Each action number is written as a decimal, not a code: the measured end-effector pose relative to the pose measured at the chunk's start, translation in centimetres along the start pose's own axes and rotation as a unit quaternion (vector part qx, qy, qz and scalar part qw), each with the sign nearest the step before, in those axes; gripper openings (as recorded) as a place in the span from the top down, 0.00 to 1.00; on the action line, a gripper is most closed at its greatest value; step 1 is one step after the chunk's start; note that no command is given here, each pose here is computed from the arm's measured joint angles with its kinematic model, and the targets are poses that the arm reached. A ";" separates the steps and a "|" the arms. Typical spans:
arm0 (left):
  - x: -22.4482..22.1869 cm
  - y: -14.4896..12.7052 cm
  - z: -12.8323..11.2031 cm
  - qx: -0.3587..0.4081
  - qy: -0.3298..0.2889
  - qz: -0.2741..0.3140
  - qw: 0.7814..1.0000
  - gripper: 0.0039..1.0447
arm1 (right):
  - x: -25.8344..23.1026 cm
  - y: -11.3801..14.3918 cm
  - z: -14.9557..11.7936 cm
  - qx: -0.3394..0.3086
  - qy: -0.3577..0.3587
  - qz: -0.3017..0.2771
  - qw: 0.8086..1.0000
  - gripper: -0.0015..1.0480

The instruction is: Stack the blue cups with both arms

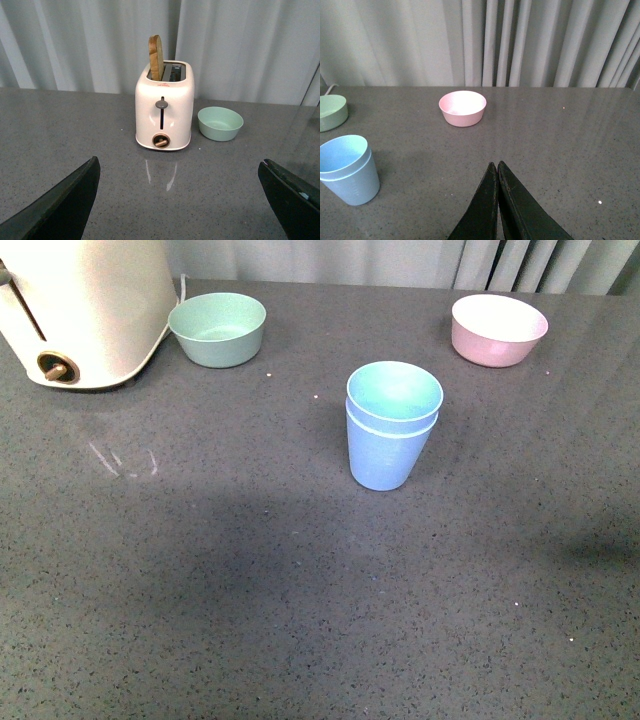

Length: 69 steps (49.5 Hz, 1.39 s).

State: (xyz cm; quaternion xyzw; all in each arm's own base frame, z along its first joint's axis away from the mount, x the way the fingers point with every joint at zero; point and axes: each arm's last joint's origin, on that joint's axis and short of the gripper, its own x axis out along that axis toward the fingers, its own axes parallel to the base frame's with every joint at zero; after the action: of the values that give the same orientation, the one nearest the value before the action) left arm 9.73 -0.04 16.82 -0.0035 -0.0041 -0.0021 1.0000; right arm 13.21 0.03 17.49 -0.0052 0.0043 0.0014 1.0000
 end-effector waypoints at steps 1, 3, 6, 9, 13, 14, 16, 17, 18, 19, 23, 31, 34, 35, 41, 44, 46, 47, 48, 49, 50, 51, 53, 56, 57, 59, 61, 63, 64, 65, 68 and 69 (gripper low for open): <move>0.0 0.0 0.0 0.000 0.000 0.000 1.000 0.08 | -0.1 0.0 0.0 0.000 0.000 0.000 1.000 0.98; 0.0 0.0 0.0 0.000 0.000 0.000 1.000 0.08 | -0.2 0.0 -0.2 0.000 0.000 0.000 1.000 0.98; 0.0 0.0 0.0 0.000 0.000 0.000 1.000 0.08 | -0.3 0.0 -0.3 0.000 -0.010 -0.002 1.000 0.98; 0.0 0.0 0.0 0.000 0.000 0.000 1.000 0.08 | -0.5 0.0 -0.2 0.000 -0.013 -0.001 1.000 0.98; 0.0 0.0 0.0 0.000 0.000 0.000 1.000 0.08 | -0.8 0.0 -0.1 0.000 -0.015 -0.001 1.000 0.98; 0.0 0.0 0.0 0.000 0.000 0.000 1.000 0.08 | -0.8 0.0 -0.1 0.000 -0.015 -0.001 1.000 0.98; 0.0 0.0 0.0 0.000 0.000 0.000 1.000 0.08 | -1.0 0.0 -0.1 0.000 -0.016 -0.001 1.000 0.98; 0.0 0.0 0.0 0.000 0.000 0.000 1.000 0.08 | -1.0 0.0 -0.1 0.000 -0.016 0.000 1.000 0.98; 0.0 0.0 0.0 0.000 0.000 0.000 1.000 0.08 | -1.1 0.0 -0.1 0.000 -0.016 -0.001 1.000 0.98; 0.0 0.0 0.0 0.000 0.000 0.000 1.000 0.08 | -1.1 0.0 -0.1 0.000 -0.016 -0.001 1.000 0.98; 0.0 0.0 0.0 0.000 0.000 0.000 1.000 0.08 | -1.4 0.0 -0.1 0.000 -0.016 -0.001 1.000 0.98; 0.0 0.0 0.0 0.000 0.000 0.000 1.000 0.08 | -1.8 0.0 -0.1 0.000 -0.016 -0.001 1.000 0.98; 0.0 0.0 0.0 0.000 0.000 0.000 1.000 0.08 | -1.9 0.0 -0.1 0.000 -0.016 -0.001 1.000 0.98; 0.0 0.0 0.0 0.000 0.000 0.000 1.000 0.08 | -2.0 0.0 -0.1 0.000 -0.016 -0.001 1.000 0.98; 0.0 0.0 0.0 0.000 0.000 0.000 1.000 0.08 | -2.2 0.0 -0.1 0.000 -0.017 -0.001 1.000 0.98; 0.0 0.0 0.0 0.000 0.000 0.000 1.000 0.08 | -2.2 0.0 -0.1 0.000 -0.016 -0.001 1.000 0.98; 0.0 0.0 0.0 0.000 0.000 0.000 1.000 0.08 | -2.3 0.0 -0.1 0.000 -0.016 -0.001 1.000 0.98; 0.0 0.0 0.0 0.000 0.000 0.000 1.000 0.08 | -2.3 0.0 -0.1 0.000 -0.016 -0.001 1.000 0.98; 0.0 0.0 0.0 0.000 0.000 0.000 1.000 0.08 | -2.4 0.0 -0.1 0.000 -0.016 -0.001 1.000 0.98; 0.0 0.0 0.0 0.000 0.000 0.000 1.000 0.08 | -2.4 0.0 -0.1 0.000 -0.016 -0.001 1.000 0.98; 0.0 0.0 0.0 0.000 0.000 0.000 1.000 0.08 | -2.4 0.0 -0.1 0.000 -0.016 -0.001 1.000 0.98; 0.0 0.0 0.0 0.000 0.000 0.000 1.000 0.08 | -2.6 0.0 -0.1 0.000 -0.015 -0.001 1.000 0.98; 0.0 0.0 0.0 0.000 0.000 0.000 1.000 0.08 | -2.8 0.0 -0.4 0.000 -0.004 0.000 1.000 0.98; 0.0 0.0 0.0 0.000 0.000 0.000 1.000 0.08 | -3.3 0.0 -0.5 0.000 -0.003 -0.001 1.000 0.98; 0.0 0.0 0.0 0.000 0.000 0.000 1.000 0.08 | -3.5 0.0 -0.4 0.000 -0.011 0.000 1.000 0.98; 0.0 0.0 0.0 0.000 0.000 0.000 1.000 0.08 | -3.5 0.0 -0.4 0.000 -0.013 -0.001 1.000 0.98; 0.0 0.0 0.0 0.000 0.000 0.000 1.000 0.08 | -3.5 0.0 -0.4 0.000 -0.013 -0.001 1.000 0.98; 0.0 0.0 0.0 0.000 0.001 0.000 1.000 0.08 | -3.5 0.0 -0.4 0.000 -0.013 -0.001 1.000 0.98; 0.0 0.0 0.0 0.000 0.000 0.000 1.000 0.08 | -3.5 0.0 -0.4 0.000 -0.014 -0.001 1.000 0.98; 0.0 0.0 0.0 0.000 0.000 0.000 1.000 0.08 | -3.5 0.0 -0.4 0.000 -0.014 -0.001 1.000 0.98; 0.0 0.0 0.0 0.000 0.001 0.000 1.000 0.08 | -3.5 0.0 -0.4 0.000 -0.014 -0.001 1.000 0.98; 0.0 0.0 0.0 0.000 0.001 0.000 1.000 0.08 | -3.5 0.0 -0.4 0.000 -0.014 -0.001 1.000 0.98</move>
State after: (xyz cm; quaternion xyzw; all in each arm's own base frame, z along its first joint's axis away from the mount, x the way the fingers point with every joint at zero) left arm 9.73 -0.04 16.81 -0.0035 -0.0035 -0.0021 1.0000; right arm 9.67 0.02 17.12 -0.0049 -0.0094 0.0009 0.9999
